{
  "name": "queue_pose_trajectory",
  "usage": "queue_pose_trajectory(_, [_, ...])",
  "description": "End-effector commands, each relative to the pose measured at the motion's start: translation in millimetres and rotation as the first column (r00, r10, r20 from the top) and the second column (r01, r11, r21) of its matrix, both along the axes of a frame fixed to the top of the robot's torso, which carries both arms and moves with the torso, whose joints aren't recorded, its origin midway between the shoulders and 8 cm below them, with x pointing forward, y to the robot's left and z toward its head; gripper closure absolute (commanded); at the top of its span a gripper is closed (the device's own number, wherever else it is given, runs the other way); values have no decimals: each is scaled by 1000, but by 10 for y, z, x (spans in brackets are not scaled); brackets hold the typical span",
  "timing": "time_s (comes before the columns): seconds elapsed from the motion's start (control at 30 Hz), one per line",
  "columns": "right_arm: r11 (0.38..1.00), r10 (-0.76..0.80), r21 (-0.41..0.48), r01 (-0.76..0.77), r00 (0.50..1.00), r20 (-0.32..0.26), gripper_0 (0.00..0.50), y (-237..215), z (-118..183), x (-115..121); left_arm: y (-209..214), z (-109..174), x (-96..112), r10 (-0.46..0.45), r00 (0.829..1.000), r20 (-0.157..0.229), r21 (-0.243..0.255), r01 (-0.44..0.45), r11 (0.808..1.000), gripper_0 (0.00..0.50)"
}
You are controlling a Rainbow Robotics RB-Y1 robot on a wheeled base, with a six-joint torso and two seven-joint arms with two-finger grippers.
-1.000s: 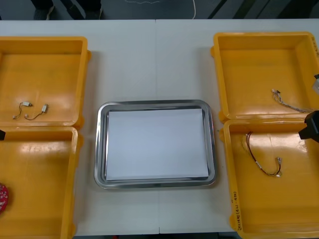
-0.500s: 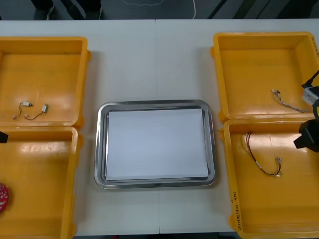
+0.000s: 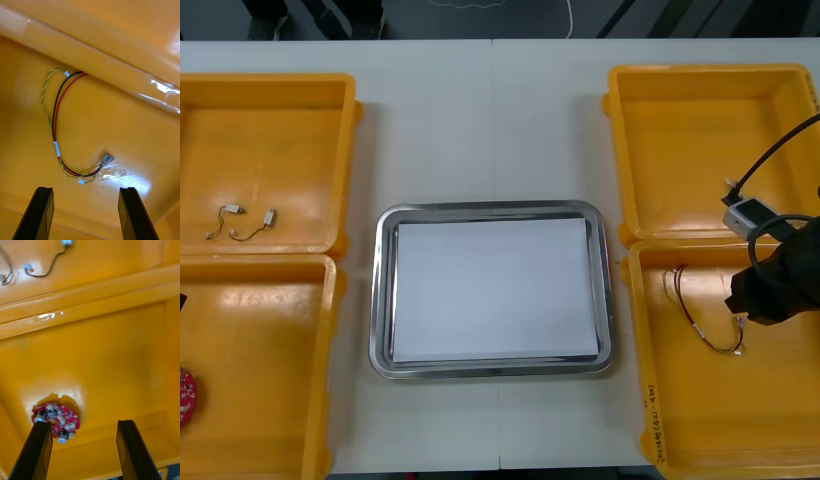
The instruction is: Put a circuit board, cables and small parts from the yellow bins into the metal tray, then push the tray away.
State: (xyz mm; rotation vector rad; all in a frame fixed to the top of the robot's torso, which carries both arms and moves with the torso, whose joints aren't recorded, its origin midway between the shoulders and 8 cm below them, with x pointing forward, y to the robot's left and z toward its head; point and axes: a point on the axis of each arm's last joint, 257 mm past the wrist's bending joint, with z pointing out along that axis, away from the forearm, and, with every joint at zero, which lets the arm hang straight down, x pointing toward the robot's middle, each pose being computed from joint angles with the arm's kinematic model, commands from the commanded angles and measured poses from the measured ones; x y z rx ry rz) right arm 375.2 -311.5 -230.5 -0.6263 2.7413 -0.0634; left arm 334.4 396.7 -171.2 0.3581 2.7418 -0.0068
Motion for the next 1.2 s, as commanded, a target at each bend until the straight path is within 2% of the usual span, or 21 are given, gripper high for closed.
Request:
queue_pose_trajectory(0.03, [999,24,-34,-24,1000,6,0,-45,-117,-72,155,62,-100,-229,973,-16,129,229,965,0])
queue_pose_trajectory(0.17, [999,32,-18,-31,999,23,0,-3,-189,-60,159,36,-125,-326,945,-33,161,327,931,0])
queue_pose_trajectory(0.23, [999,37,-13,-37,999,24,0,16,-233,-72,173,14,-145,-390,919,-49,182,393,902,0])
queue_pose_trajectory(0.27, [999,39,-12,-39,999,23,0,24,-244,-78,181,7,-149,-404,913,-53,188,406,894,0])
queue_pose_trajectory(0.37, [999,47,-2,-47,998,29,0,68,-313,-87,226,-35,-155,-492,867,-78,206,497,843,0])
queue_pose_trajectory(0.4, [999,49,-2,-49,998,30,0,72,-327,-88,233,-48,-158,-509,857,-84,208,515,832,0])
queue_pose_trajectory(0.47, [999,53,-11,-52,998,41,0,81,-371,-73,290,-85,-156,-563,820,-103,215,571,792,0])
queue_pose_trajectory(0.57, [998,57,-16,-56,997,46,0,107,-409,-67,372,-124,-171,-604,787,-129,221,616,756,0])
queue_pose_trajectory(0.67, [997,66,-31,-65,996,55,0,115,-445,-51,505,-154,-198,-650,739,-177,235,673,701,0])
queue_pose_trajectory(0.7, [997,67,-36,-65,996,55,0,105,-450,-52,530,-161,-207,-656,731,-186,236,682,693,0])
queue_pose_trajectory(0.77, [996,74,-45,-72,996,56,0,117,-483,-56,611,-167,-242,-687,694,-216,244,720,650,0])
queue_pose_trajectory(0.8, [996,74,-48,-71,996,56,0,112,-487,-56,629,-169,-248,-693,685,-223,246,728,640,0])
queue_pose_trajectory(0.87, [996,77,-46,-75,996,55,0,132,-517,-60,703,-176,-295,-722,642,-258,255,766,590,0])
queue_pose_trajectory(0.9, [996,76,-46,-73,996,55,0,129,-521,-58,717,-182,-309,-727,633,-266,257,774,579,0])
queue_pose_trajectory(0.93, [996,75,-42,-73,996,49,0,132,-555,-64,748,-208,-351,-739,611,-284,253,791,557,0])
queue_pose_trajectory(1.2, [997,71,-27,-70,996,48,0,112,-715,-17,897,-338,-385,-711,644,-283,284,764,580,0])
